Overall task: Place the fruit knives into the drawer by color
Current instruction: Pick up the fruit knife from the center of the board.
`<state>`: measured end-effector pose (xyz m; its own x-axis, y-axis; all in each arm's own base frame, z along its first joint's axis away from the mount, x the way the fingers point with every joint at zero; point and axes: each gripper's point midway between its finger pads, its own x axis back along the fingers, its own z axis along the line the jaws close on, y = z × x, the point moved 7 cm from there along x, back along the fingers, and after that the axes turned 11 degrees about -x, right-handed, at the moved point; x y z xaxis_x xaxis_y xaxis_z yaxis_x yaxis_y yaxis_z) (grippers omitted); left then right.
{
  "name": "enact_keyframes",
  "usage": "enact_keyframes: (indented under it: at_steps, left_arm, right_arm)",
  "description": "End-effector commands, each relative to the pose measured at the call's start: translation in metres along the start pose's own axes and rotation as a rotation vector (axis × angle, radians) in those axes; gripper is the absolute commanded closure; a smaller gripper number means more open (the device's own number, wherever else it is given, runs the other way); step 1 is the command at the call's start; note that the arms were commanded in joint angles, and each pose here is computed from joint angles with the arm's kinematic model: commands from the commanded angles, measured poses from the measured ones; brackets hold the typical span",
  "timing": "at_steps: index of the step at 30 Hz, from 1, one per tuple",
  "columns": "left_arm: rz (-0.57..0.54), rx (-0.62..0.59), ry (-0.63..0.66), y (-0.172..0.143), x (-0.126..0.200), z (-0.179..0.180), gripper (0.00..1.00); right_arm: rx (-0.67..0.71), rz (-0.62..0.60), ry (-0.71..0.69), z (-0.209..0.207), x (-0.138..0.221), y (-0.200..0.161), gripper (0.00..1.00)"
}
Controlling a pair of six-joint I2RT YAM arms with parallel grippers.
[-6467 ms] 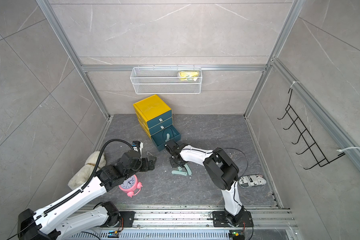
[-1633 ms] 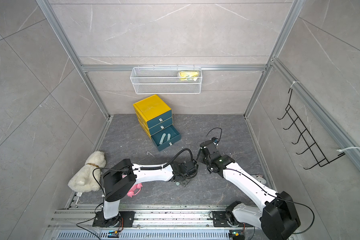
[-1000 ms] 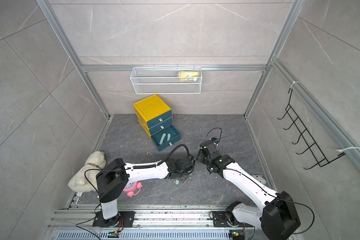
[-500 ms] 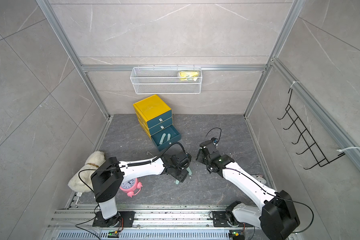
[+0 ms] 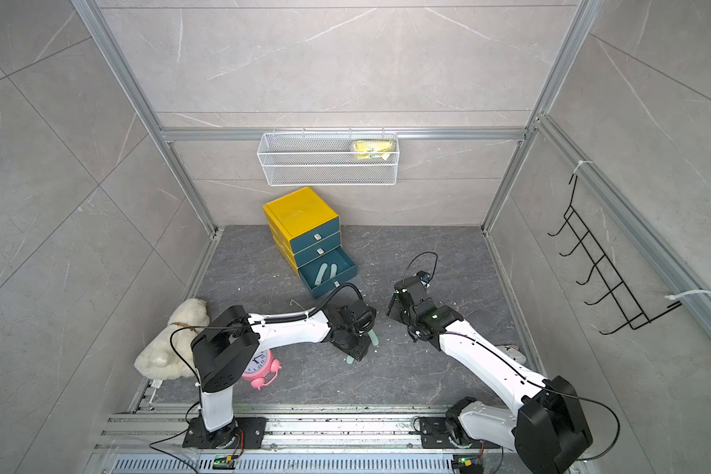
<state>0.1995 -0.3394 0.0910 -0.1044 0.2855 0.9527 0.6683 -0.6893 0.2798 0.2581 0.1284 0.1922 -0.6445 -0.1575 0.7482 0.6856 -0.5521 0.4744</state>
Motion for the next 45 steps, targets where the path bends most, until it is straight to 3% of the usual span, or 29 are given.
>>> enact_keyframes:
  at_steps: [1,7,16,20,25,33,45]
  left_arm:
    - [0.036,0.017,0.031,-0.003,-0.011,0.006,0.43]
    - [0.073,-0.019,0.120,-0.012,-0.017,0.014,0.57]
    - [0.099,-0.073,0.146,-0.019,-0.033,-0.002,0.50]
    - [0.114,-0.072,0.169,-0.023,-0.040,0.002,0.65]
    - [0.085,-0.072,0.186,-0.023,-0.036,0.004,0.72]
    - [-0.015,-0.068,0.245,-0.006,-0.005,0.010,0.75]
    - [-0.201,0.063,0.354,0.025,0.071,0.066,0.77]
  right_arm:
    - [-0.014,-0.006,-0.002,-0.005,0.001,0.000,0.38]
    - [-0.016,-0.007,-0.001,-0.005,0.001,0.001,0.37]
    - [-0.026,-0.011,-0.002,-0.006,0.000,0.002,0.37]
    - [-0.025,-0.007,-0.007,-0.007,-0.001,0.001,0.37]
    - [-0.028,-0.008,-0.005,-0.007,0.000,0.002,0.38]
    - [-0.034,0.000,0.000,-0.005,-0.003,0.002,0.37]
    - [-0.040,0.005,0.012,-0.003,-0.003,0.002,0.38]
